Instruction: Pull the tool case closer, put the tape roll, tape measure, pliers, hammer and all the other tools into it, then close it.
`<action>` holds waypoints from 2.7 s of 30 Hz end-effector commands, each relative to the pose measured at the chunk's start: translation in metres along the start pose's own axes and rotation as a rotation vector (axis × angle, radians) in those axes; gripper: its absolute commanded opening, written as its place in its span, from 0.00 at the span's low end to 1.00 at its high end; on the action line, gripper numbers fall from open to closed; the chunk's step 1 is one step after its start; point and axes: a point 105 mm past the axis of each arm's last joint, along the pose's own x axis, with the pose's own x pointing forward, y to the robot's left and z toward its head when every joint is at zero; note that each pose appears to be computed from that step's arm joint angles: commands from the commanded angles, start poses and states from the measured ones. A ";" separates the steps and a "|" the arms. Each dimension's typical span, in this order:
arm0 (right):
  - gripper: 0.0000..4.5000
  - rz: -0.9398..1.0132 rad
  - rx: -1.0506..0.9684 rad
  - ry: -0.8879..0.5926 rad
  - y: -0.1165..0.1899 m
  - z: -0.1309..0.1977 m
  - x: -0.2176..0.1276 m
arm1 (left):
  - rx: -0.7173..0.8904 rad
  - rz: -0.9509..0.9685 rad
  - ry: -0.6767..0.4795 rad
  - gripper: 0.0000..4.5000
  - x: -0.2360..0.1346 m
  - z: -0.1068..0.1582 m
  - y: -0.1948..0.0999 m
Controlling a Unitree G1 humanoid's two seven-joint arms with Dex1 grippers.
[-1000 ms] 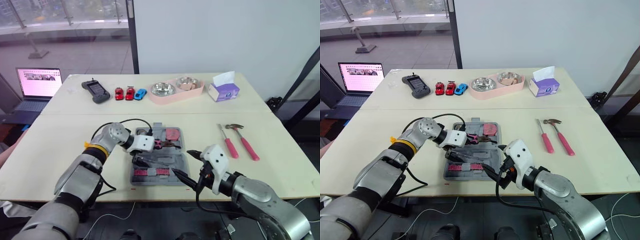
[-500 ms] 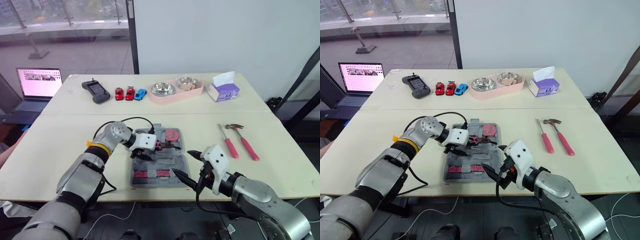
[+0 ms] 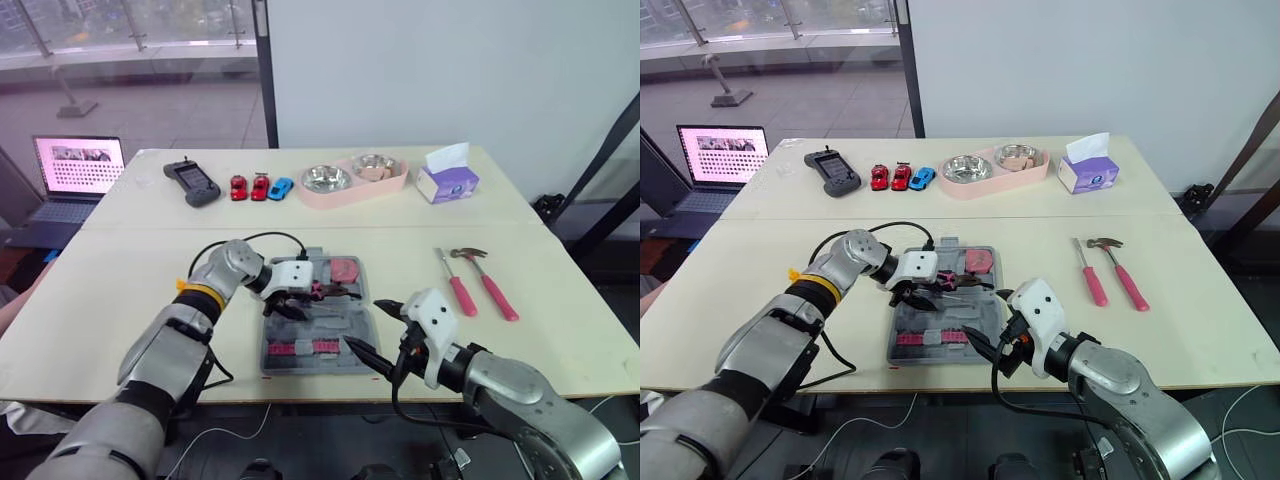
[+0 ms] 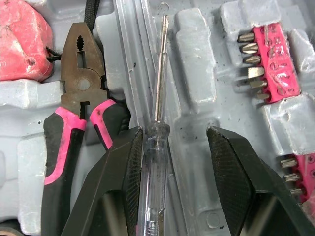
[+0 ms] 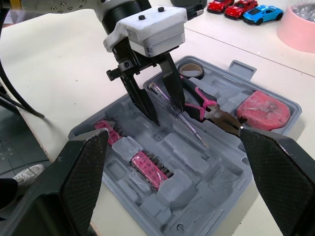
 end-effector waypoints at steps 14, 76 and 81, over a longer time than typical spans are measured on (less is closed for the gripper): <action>1.00 0.013 -0.027 -0.037 0.002 0.010 0.000 | -0.008 0.032 -0.058 0.00 -0.012 0.018 0.012; 1.00 0.019 -0.041 -0.037 0.007 0.012 0.001 | 0.017 0.036 0.358 0.00 -0.001 0.024 0.000; 1.00 0.023 -0.045 -0.036 0.007 0.013 0.002 | 0.027 0.031 0.359 0.00 0.002 0.026 -0.002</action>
